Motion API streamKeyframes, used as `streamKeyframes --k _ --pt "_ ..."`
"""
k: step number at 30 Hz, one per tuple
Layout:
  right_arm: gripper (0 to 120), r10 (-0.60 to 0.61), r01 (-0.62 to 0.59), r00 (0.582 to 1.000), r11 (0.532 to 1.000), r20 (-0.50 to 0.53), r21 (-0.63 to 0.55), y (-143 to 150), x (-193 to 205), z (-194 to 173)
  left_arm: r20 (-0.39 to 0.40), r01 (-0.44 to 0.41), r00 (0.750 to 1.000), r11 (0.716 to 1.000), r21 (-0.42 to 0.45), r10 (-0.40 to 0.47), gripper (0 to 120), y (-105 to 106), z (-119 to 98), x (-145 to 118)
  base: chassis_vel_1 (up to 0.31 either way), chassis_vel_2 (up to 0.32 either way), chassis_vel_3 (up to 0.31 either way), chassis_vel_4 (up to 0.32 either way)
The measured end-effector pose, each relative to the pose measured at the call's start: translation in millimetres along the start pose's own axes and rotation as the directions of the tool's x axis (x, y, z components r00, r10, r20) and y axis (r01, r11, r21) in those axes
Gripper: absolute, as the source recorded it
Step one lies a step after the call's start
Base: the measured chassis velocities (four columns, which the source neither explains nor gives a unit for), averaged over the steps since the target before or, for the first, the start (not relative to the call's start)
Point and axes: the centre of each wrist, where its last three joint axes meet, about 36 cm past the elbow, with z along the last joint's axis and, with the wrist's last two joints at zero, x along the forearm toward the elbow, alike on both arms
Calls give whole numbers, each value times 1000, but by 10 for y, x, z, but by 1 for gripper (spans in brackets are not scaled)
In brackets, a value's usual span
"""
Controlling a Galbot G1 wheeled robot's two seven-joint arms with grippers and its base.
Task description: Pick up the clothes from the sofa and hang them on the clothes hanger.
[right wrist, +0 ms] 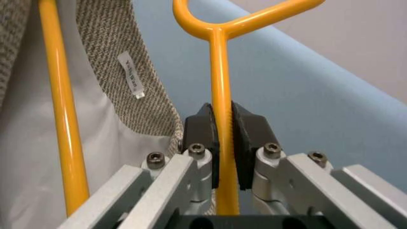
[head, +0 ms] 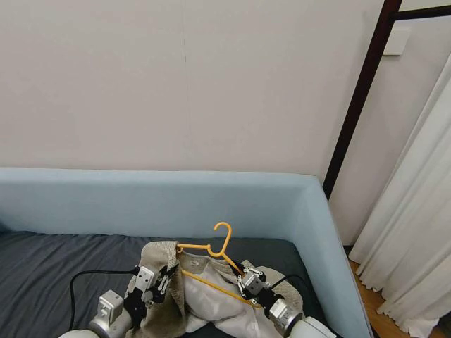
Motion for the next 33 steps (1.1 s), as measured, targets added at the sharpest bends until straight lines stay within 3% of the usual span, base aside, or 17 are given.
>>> streamKeyframes --k 9,14,18,23,30,33 --pt "5 -29 21 998 991 56 129 84 -168 77 28 -24 999 998 -59 26 3 107 -216 36 0 0 0 0" --pt "5 -26 22 999 996 40 92 122 -281 23 24 -42 999 995 -87 45 3 103 -233 47 0 0 0 0" --pt "5 -36 34 999 997 24 63 156 -330 -99 8 -40 999 993 -111 41 3 112 -193 43 0 0 0 0" --pt "5 -62 54 998 969 26 240 187 -460 -196 -33 -26 999 988 -150 21 3 105 -35 14 0 0 0 0" --pt "5 -13 19 1000 950 -21 312 169 -514 -233 -63 -17 998 983 -181 6 3 79 100 -108 0 0 0 0" --pt "5 46 -12 995 939 -91 345 72 -481 -171 -66 -15 998 981 -195 2 3 75 126 -174 0 0 0 0"
